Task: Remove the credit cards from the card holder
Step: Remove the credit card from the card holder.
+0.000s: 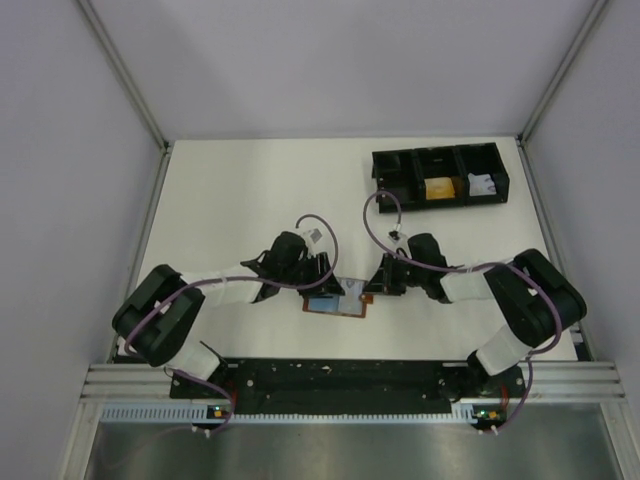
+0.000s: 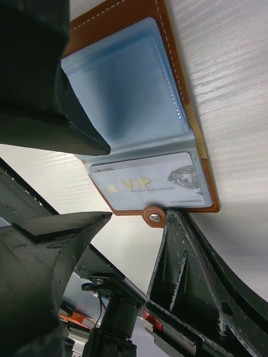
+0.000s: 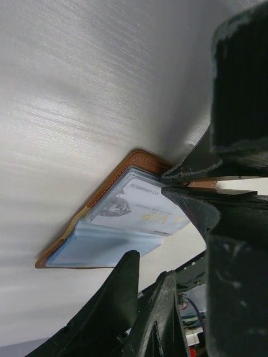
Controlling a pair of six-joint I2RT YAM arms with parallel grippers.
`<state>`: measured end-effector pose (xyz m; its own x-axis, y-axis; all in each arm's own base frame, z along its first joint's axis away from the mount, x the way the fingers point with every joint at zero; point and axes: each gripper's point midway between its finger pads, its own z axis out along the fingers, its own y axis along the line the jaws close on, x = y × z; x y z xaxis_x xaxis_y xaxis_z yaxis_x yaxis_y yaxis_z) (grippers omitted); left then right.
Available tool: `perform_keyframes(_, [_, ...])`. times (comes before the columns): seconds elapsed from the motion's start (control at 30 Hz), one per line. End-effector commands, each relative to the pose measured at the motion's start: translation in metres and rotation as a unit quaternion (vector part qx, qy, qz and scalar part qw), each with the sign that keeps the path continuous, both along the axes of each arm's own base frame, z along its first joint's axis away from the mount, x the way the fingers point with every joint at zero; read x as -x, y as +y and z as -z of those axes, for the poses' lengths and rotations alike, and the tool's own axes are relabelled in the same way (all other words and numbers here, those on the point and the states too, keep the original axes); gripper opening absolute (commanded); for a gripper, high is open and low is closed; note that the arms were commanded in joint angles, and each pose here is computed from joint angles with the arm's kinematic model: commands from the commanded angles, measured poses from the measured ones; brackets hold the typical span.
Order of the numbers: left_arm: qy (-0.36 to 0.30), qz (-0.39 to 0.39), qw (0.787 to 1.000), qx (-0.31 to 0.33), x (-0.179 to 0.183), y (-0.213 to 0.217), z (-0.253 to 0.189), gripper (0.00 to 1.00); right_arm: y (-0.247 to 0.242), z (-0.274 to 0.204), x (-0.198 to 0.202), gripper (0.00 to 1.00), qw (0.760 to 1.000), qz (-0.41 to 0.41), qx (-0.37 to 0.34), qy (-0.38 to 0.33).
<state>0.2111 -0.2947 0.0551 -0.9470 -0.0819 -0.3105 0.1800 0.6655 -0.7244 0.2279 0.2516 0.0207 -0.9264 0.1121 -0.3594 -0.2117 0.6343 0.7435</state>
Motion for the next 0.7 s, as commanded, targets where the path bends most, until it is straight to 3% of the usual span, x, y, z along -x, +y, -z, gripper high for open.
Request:
perform_keyframes(0.0, [-0.002, -0.007, 1.0, 0.0, -0.002, 0.0, 0.007, 0.49, 0.002, 0.004, -0.006, 0.06, 1.0, -0.011, 0.015, -0.017])
perform_keyframes(0.23, [0.021, -0.018, 0.999, -0.016, 0.0, 0.003, 0.025, 0.48, 0.003, 0.01, -0.008, 0.05, 0.999, -0.015, 0.024, -0.015])
perform_keyframes(0.67, [0.059, -0.011, 0.998, 0.036, 0.008, -0.012, 0.029, 0.38, 0.004, 0.01, -0.008, 0.04, 1.0, -0.018, 0.021, -0.012])
